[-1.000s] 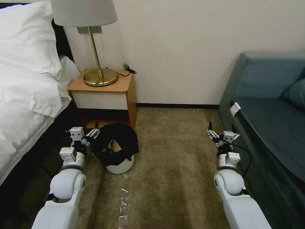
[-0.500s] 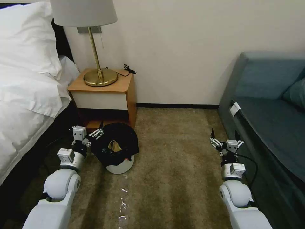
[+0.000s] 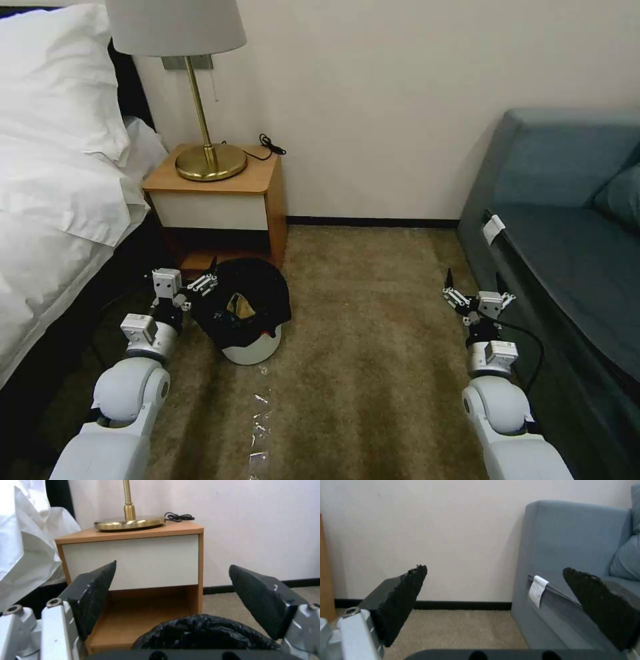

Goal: Pick up the trash bin, then pick up the garbage on the floor and place it into the trash bin.

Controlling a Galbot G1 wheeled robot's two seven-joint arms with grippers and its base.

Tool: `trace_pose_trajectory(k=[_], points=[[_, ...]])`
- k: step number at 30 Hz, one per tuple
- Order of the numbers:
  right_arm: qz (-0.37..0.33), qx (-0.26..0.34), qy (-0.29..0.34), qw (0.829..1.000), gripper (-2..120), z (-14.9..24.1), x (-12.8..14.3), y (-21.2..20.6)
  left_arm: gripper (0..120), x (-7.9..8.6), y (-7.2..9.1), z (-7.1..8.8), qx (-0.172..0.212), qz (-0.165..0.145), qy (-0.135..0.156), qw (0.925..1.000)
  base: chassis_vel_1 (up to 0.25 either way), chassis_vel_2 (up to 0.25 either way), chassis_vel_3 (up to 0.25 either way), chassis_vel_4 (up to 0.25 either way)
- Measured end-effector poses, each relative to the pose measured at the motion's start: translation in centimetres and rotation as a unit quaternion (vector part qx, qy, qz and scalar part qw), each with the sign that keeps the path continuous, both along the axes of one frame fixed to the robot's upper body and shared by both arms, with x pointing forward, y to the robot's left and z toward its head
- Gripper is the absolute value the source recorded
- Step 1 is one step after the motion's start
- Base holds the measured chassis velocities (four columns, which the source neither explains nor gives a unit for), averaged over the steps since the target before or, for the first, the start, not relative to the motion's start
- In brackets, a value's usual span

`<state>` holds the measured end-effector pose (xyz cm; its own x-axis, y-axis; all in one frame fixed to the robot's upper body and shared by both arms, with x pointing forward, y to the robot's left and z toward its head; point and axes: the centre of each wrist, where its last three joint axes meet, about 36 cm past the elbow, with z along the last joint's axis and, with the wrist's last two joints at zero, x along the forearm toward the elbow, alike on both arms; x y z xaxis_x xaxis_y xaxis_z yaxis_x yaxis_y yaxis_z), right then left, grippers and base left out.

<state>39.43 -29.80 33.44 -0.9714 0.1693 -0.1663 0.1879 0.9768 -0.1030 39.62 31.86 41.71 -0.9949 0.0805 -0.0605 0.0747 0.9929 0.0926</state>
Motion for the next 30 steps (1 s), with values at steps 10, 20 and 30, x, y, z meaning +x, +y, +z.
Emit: trace_pose_trajectory(k=[10,20,30], points=[[0.000,0.001,0.000,1.000,100,0.01,0.02,0.03,93,0.01,0.00,0.01,0.000,0.001,0.000,1.0000,0.000,0.000,0.000,0.000],[0.000,0.001,0.000,1.000,100,0.02,0.03,0.05,93,0.01,-0.01,0.00,-0.001,0.001,0.001,1.0000,0.000,0.000,0.000,0.000],[0.000,0.001,0.000,1.000,100,0.02,0.03,0.05,93,0.02,0.00,0.00,-0.001,0.002,0.001,1.0000,0.000,0.000,0.000,0.000]])
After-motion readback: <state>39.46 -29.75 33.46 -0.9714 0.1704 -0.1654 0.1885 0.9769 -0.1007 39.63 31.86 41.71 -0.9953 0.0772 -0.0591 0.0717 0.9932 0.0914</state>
